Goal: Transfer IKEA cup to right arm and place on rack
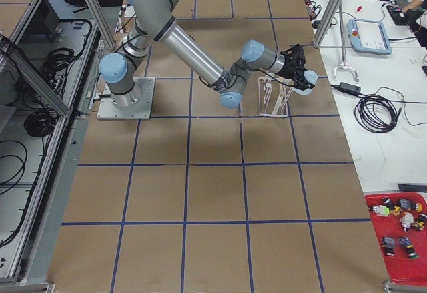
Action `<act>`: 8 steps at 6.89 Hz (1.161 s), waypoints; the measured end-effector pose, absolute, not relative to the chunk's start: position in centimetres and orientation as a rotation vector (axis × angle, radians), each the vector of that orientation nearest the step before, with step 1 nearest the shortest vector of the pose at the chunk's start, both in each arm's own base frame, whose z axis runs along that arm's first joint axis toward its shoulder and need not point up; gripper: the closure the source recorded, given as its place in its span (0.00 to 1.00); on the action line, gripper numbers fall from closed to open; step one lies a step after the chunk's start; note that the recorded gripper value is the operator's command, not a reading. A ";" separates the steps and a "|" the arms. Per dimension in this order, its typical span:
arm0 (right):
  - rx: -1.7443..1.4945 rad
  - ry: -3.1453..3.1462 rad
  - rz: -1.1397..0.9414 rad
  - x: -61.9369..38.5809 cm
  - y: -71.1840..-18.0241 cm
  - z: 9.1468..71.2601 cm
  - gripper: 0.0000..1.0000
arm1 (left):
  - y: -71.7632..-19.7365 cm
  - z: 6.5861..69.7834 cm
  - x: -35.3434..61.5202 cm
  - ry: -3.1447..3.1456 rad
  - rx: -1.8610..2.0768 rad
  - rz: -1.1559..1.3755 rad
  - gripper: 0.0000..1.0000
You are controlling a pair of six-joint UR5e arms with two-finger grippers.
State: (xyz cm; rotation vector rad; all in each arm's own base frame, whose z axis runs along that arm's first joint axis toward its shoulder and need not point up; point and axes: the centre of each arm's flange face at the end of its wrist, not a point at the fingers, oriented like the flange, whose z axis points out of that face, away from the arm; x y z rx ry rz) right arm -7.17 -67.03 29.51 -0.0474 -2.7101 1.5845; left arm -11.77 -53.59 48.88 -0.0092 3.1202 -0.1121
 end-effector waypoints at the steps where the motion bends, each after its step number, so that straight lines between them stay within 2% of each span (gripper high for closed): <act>1: -0.051 -2.718 1.576 -6.9 -66.5 29.1 0.81 | -53.6 48.9 -11.8 3.121 -0.011 -0.112 0.01; 3: -0.057 -2.731 1.564 -6.4 -65.4 29.1 0.80 | -53.7 48.5 -11.8 3.122 -0.012 -0.102 0.01; 4: -0.060 -2.737 1.557 -6.3 -64.9 29.1 0.44 | -53.8 48.5 -11.8 3.123 -0.013 -0.102 0.01; 5: -0.060 -2.743 1.548 -6.2 -64.6 28.8 0.01 | -53.9 48.5 -11.8 3.124 -0.014 -0.106 0.01; 8: -0.067 -2.751 1.535 -6.3 -64.5 28.7 0.00 | -53.9 48.7 -11.9 3.125 -0.012 -0.113 0.01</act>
